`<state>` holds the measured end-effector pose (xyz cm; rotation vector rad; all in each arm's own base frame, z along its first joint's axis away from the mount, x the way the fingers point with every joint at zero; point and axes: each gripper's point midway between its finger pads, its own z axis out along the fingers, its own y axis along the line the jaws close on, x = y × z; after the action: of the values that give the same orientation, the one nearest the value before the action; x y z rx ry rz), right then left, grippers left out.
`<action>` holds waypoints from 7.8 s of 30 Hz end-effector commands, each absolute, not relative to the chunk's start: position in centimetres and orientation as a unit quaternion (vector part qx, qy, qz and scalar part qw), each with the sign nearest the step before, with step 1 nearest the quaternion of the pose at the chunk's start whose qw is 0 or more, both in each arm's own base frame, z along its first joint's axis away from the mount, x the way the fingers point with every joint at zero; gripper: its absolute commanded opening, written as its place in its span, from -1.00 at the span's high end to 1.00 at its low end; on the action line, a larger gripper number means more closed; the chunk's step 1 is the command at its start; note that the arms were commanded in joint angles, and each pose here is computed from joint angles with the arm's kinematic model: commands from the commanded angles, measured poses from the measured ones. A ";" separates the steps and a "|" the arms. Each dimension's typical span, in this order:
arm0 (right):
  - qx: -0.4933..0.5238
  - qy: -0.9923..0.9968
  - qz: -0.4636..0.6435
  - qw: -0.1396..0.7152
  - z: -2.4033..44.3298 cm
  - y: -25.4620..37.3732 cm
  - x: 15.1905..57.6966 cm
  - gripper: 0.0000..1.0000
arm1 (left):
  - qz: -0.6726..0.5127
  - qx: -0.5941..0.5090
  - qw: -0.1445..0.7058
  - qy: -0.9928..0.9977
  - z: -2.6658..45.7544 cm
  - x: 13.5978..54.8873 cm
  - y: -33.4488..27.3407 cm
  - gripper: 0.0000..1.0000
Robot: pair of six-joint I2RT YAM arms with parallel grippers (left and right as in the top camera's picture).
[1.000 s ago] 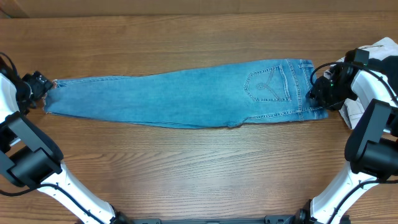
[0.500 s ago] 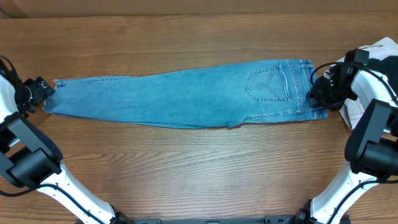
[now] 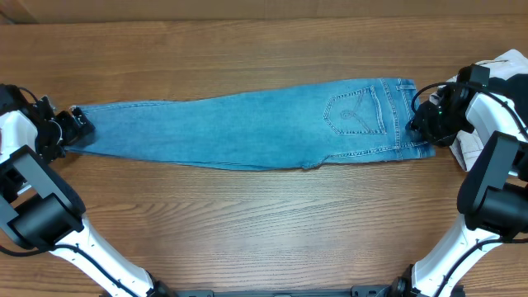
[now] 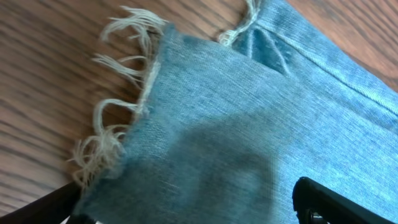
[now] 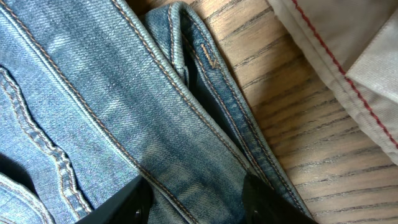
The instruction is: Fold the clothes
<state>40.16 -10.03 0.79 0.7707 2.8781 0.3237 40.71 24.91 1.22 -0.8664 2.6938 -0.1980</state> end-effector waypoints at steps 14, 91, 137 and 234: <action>0.263 0.960 0.092 0.020 -2.7 -10.1 38.2 -0.01 | -0.135 -0.335 0.144 0.921 3.3 39.5 24.4 0.92; 0.221 0.966 0.093 0.098 5.7 -8.1 42.0 -0.11 | -0.113 -0.428 0.191 0.876 -2.1 35.3 29.7 0.92; 0.219 0.966 0.095 0.096 5.7 -8.0 42.0 -0.11 | -0.015 -0.089 0.140 0.986 15.6 43.0 6.1 0.92; 0.220 0.966 0.107 0.078 5.6 -7.4 41.2 -0.12 | 0.058 -0.330 -0.003 0.942 0.6 34.7 18.5 0.92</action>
<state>40.46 -7.67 3.41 0.6885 2.9402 0.2966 35.97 18.41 3.85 -1.0097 2.8825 0.1318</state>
